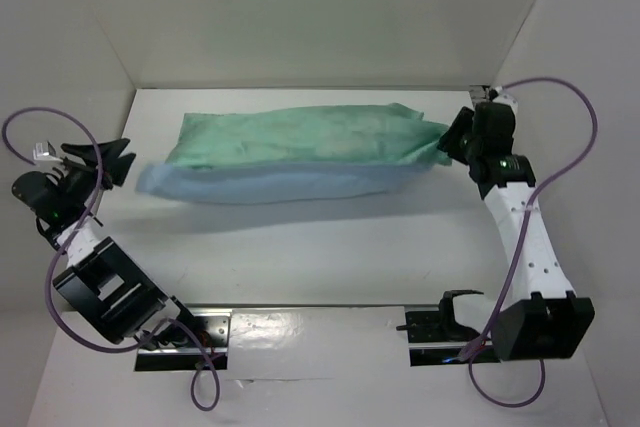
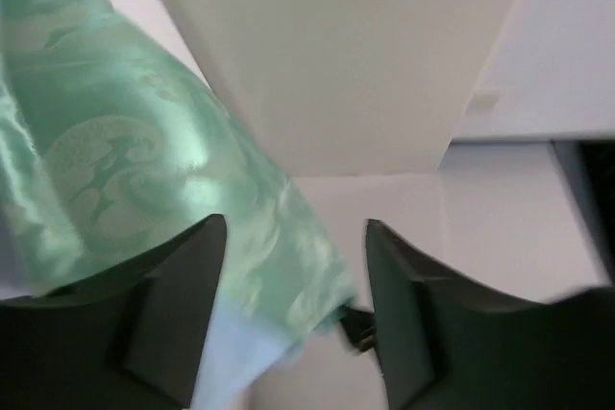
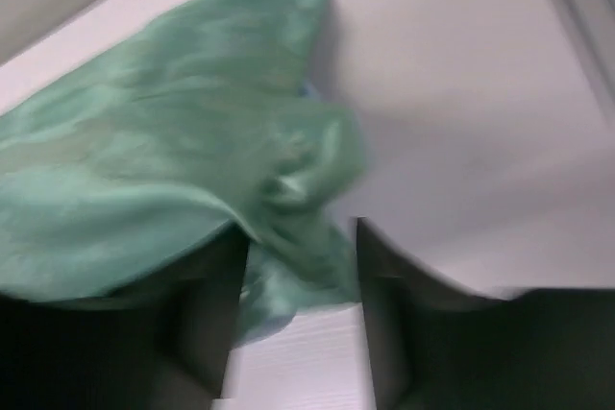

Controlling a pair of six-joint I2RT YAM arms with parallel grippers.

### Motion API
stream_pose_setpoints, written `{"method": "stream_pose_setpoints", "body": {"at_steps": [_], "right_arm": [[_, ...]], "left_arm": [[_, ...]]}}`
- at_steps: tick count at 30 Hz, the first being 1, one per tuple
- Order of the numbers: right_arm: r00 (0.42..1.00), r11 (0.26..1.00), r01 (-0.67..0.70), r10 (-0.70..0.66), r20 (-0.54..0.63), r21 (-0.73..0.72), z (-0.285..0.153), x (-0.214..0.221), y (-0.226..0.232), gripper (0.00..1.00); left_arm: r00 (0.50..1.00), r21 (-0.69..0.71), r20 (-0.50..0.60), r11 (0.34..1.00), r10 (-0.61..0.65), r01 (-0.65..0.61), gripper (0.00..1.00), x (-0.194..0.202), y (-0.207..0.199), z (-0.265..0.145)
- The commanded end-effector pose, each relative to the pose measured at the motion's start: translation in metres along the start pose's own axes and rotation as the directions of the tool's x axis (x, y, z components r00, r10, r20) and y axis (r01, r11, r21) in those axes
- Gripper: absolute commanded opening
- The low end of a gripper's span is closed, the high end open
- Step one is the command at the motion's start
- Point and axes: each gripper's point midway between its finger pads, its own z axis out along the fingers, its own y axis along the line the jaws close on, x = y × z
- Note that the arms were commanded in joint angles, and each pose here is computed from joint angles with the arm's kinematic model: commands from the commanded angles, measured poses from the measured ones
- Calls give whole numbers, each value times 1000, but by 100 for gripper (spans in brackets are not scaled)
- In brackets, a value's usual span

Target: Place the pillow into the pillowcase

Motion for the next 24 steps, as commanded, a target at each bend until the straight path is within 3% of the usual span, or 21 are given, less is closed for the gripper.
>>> {"method": "stream_pose_setpoints", "body": {"at_steps": [1,2,5,7,10,12,16,21,24], "right_arm": [[986,991,-54,32,167,126,-31,-12,-40,63],[981,988,-61,33,193,144,-41,-16,-45,78],[944,978,-114,51,325,177,-77,-52,-49,86],[921,981,-114,45,388,156,-97,-84,-39,89],[936,992,-54,9,352,115,-98,-102,-19,95],[970,999,44,-34,242,-33,-82,-100,19,95],[993,936,114,-112,25,-332,-54,-49,87,92],[958,916,193,-254,-134,-352,-20,32,121,95],[922,920,217,-304,-242,-327,10,82,115,96]], "left_arm": [[998,-135,48,989,-51,57,76,-1,30,-14],[999,-137,48,990,21,-14,81,-7,18,-13],[998,-155,51,987,40,-32,87,-11,-4,-14],[986,-159,70,977,152,-139,92,-22,-36,-10],[951,-194,61,938,303,-287,96,-23,-74,-2],[933,-199,7,915,361,-352,98,-8,-86,15],[923,-285,-86,879,374,-383,94,17,-63,33],[917,-375,-216,838,336,-396,92,64,-8,46],[917,-506,-241,765,317,-397,92,76,43,43]]}}
